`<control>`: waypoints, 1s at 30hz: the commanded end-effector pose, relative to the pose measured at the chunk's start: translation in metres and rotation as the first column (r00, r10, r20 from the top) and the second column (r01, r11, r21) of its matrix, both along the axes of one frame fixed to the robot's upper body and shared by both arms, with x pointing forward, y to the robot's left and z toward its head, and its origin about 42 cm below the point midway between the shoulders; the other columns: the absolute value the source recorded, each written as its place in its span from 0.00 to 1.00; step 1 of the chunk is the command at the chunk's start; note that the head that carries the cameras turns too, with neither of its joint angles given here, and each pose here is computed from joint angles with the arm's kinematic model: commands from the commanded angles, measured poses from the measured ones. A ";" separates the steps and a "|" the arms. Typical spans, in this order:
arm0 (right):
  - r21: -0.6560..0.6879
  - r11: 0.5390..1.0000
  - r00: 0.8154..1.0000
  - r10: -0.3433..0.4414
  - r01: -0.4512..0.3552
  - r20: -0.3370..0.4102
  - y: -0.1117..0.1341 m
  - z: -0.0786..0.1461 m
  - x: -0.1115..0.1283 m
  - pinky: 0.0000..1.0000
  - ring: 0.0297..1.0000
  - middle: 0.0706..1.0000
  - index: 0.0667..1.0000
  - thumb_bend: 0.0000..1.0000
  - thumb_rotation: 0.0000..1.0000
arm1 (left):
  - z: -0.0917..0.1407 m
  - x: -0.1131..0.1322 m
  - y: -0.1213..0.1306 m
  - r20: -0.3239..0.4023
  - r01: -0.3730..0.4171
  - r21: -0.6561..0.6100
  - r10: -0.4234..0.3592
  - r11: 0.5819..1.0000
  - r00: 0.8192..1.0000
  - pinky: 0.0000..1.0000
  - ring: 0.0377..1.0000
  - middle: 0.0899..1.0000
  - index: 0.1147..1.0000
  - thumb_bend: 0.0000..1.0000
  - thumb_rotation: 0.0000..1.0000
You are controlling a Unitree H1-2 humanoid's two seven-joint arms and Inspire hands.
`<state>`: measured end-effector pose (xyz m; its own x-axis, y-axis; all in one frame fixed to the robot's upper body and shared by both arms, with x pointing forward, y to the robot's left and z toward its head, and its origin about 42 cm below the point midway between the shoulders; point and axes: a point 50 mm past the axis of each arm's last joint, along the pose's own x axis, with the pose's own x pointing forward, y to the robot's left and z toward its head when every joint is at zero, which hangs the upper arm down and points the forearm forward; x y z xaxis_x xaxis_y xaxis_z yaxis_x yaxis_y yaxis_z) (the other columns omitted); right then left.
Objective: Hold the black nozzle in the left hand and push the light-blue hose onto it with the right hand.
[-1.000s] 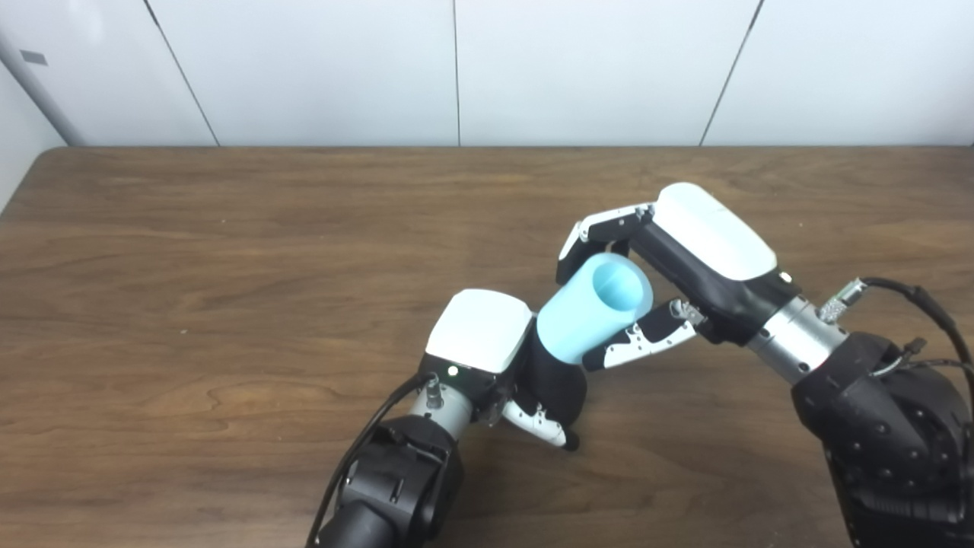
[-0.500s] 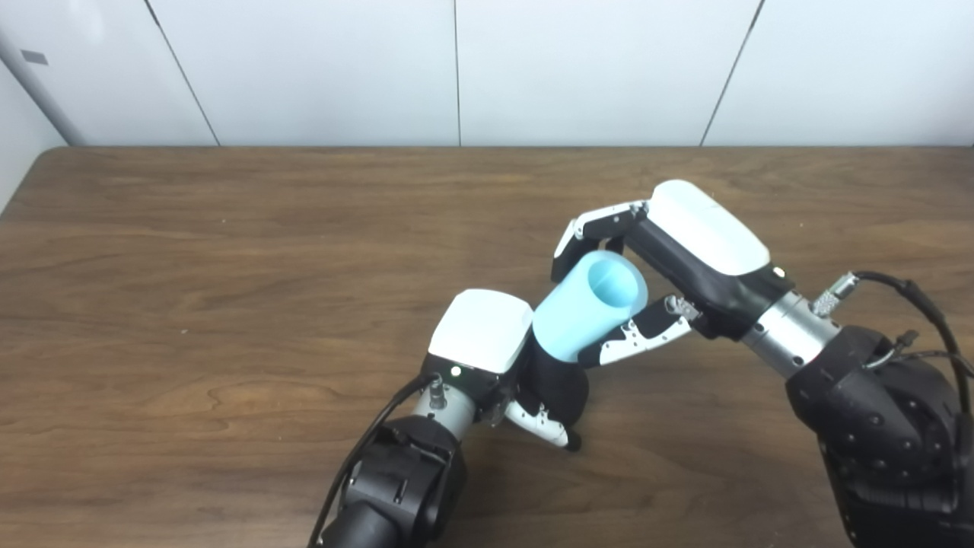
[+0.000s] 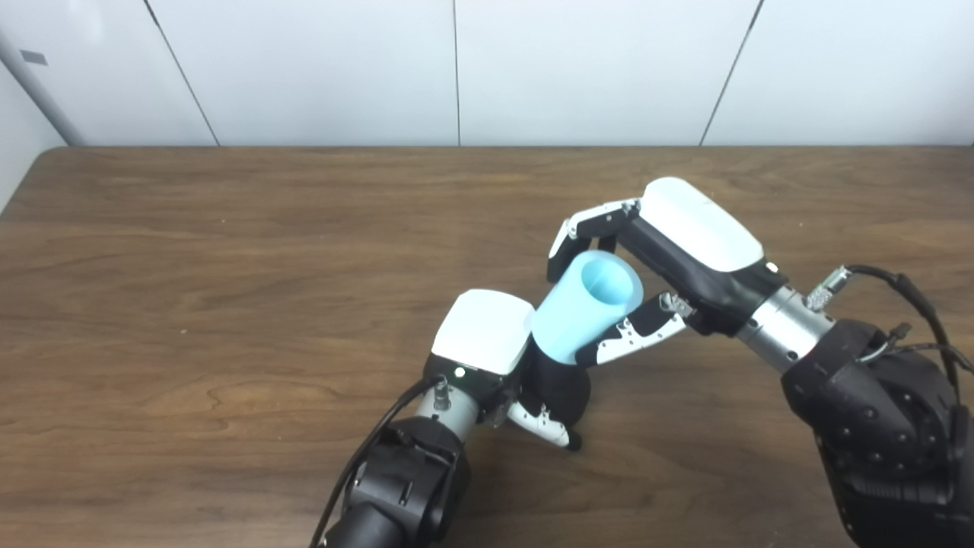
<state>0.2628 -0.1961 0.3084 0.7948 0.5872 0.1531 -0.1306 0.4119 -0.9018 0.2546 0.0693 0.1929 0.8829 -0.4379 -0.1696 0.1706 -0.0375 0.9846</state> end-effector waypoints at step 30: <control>-0.129 0.991 0.997 0.028 -0.018 0.074 -0.006 0.046 0.002 0.64 0.71 0.64 0.59 0.96 0.29 | -0.007 -0.005 -0.011 -0.073 0.055 0.005 -0.054 0.998 0.996 0.77 0.65 0.51 0.37 0.51 0.00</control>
<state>0.2685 -0.1991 0.3376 0.7795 0.6221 0.0735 -0.1372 0.2840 -0.9490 0.2539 0.0657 0.1937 0.8780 -0.4457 -0.1745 0.1792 -0.0321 0.9833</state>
